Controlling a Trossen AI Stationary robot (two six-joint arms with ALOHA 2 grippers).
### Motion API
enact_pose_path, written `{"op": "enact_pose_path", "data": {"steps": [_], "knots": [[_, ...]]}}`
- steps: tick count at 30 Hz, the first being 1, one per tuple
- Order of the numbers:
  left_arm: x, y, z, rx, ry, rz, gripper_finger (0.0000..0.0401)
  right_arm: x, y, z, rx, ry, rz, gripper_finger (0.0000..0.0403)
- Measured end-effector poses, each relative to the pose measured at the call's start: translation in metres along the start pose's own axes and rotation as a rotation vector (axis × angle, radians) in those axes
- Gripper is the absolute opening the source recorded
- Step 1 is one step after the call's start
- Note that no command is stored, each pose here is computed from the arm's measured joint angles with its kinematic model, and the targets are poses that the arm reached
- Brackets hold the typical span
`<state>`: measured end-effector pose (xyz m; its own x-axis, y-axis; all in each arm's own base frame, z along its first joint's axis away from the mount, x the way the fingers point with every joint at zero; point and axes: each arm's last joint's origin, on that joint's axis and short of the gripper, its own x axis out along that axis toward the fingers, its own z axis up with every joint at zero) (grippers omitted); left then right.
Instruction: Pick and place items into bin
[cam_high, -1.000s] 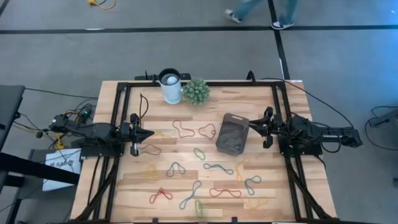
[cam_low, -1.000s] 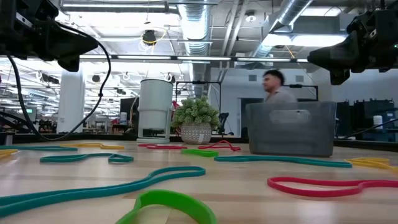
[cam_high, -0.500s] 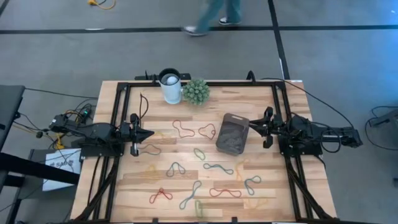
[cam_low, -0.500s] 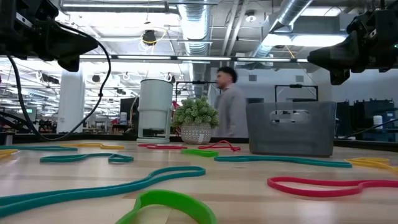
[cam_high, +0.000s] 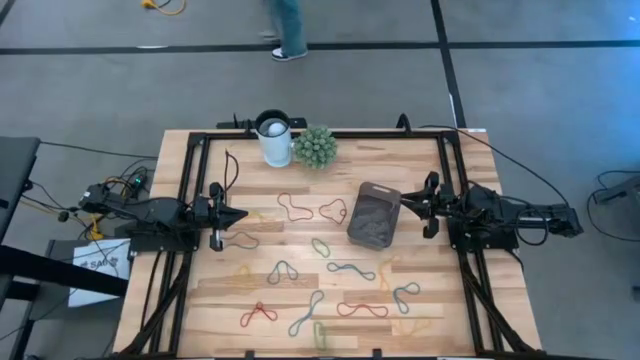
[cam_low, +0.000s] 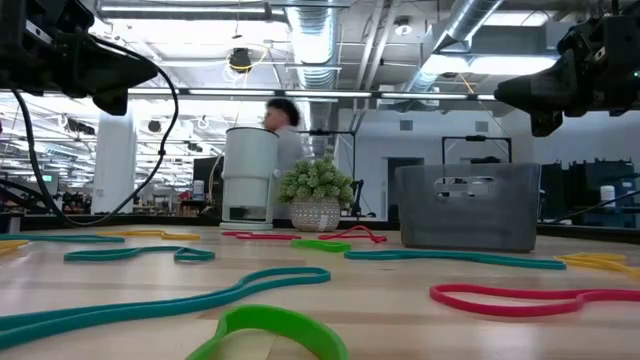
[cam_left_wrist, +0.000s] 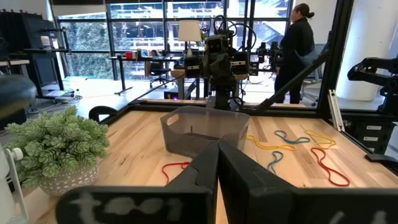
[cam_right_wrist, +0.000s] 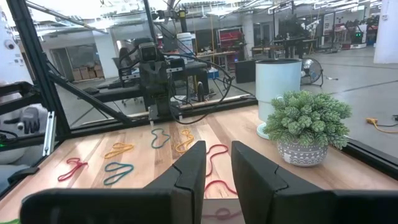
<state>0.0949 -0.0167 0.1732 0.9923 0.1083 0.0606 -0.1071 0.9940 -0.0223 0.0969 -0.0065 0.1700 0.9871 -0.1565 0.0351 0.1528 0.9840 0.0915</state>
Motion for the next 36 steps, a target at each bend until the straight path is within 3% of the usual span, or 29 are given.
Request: {"op": "enact_pose_path", "data": {"steps": [30,33,36], "knots": [[0.0,0.0,-0.0001,-0.003,0.0,0.0,0.0,0.0,0.0,0.0,0.0,0.0,0.0,0.007],[0.0,-0.0002,0.0,-0.069,0.0,-0.006,0.0,0.0,0.0,-0.0001,0.0,0.0,0.0,0.007],[-0.0001,-0.0024,-0.0003,-0.193,0.011,-0.081,0.0,0.0,0.0,0.0001,0.0,0.0,0.0,0.007]]}}
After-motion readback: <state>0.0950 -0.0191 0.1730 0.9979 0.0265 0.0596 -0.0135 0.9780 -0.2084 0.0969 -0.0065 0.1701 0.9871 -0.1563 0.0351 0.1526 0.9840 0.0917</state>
